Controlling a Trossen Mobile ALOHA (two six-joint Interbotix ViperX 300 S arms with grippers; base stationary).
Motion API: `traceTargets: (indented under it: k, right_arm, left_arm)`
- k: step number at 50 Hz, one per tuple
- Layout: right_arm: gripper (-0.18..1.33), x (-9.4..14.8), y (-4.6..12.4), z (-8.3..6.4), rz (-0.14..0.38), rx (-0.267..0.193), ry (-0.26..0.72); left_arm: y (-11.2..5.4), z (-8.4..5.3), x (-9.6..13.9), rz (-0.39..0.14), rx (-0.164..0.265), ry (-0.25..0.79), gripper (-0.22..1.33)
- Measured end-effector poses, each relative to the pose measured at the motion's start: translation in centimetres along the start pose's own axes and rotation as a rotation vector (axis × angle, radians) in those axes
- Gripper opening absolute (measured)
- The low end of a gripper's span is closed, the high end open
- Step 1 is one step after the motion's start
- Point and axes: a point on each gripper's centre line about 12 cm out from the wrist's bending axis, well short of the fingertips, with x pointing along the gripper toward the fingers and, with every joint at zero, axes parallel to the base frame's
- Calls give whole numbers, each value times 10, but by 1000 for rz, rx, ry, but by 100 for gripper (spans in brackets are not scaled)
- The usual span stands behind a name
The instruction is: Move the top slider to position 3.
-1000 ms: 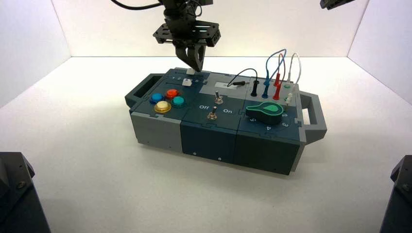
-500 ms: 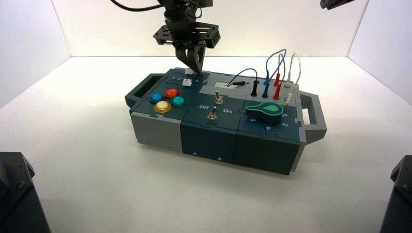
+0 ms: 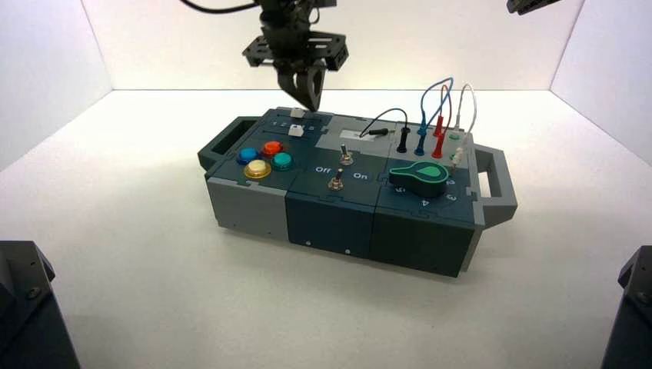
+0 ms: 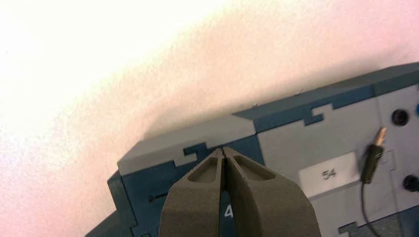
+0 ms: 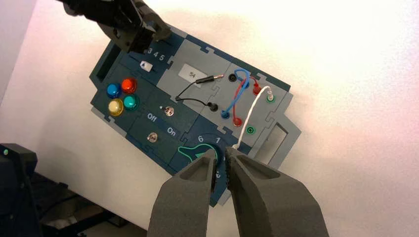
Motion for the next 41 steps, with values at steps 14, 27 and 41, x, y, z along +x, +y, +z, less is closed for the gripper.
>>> traceTargets:
  k: [14, 27, 41]
  right_arm:
    - [21, 0, 0, 0, 0, -1, -3]
    - [21, 5, -2, -3, -3, 4, -5]
    - [21, 7, -3, -6, -3, 10, -3]
  left_arm:
    - [-8, 20, -12, -14, 20, -20, -16]
    - [-13, 36, -38, -21, 30, -79, -16]
    - [-18, 48, -73, -27, 40, -155, -16]
